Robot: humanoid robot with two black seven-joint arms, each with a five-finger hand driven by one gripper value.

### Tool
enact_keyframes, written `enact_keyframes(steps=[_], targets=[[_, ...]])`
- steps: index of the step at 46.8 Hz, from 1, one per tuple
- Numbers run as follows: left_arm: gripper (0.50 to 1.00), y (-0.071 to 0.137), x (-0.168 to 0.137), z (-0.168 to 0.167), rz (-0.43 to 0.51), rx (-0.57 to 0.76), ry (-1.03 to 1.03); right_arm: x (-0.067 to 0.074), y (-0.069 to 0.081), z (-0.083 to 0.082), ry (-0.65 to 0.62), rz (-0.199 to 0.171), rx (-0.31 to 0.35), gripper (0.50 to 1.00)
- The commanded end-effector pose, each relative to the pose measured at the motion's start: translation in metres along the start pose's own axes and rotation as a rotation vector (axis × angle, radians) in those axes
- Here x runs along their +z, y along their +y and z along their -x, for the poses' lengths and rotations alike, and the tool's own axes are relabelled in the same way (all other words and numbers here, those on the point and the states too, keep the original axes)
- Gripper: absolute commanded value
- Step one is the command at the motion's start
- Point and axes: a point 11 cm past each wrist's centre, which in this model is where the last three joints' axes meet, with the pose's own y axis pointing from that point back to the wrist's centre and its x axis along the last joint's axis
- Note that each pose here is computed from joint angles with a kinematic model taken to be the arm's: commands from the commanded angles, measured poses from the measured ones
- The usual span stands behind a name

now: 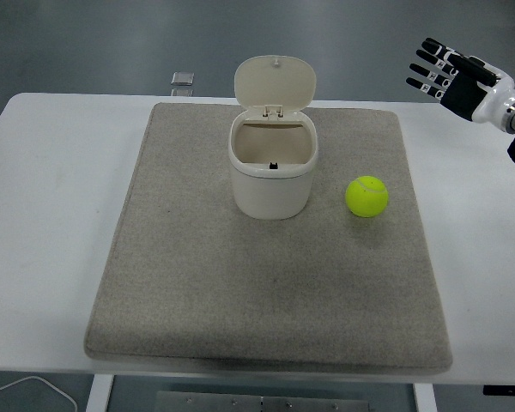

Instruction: Pick up the tennis ball and place it in the box.

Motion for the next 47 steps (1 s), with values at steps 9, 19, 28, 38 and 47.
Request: enact_keyframes(steps=[9,19,28,38,47], targets=[[0.992,0.000,-0.003,0.002,-0.005,-0.006,-0.006,0.000,0.000,0.000,-0.001,-0.001,0.000,0.928],[0.992,-0.001,0.005,-0.006,0.008,0.025,-0.006,0.004,-0.002,0.004,-0.006,0.005,-0.010,0.928],[0.992,0.000,0.004,-0.005,0.006,0.022,-0.007,0.004,-0.002,0.004,-0.007,0.005,-0.010,0.928],[0.992,0.000,0.004,-0.005,0.006,0.022,-0.007,0.007,-0.002,0.003,-0.005,0.010,-0.006,0.928],[0.992,-0.001,0.005,-0.005,0.008,0.022,-0.007,0.010,-0.002,0.001,0.033,0.025,-0.001,0.928]])
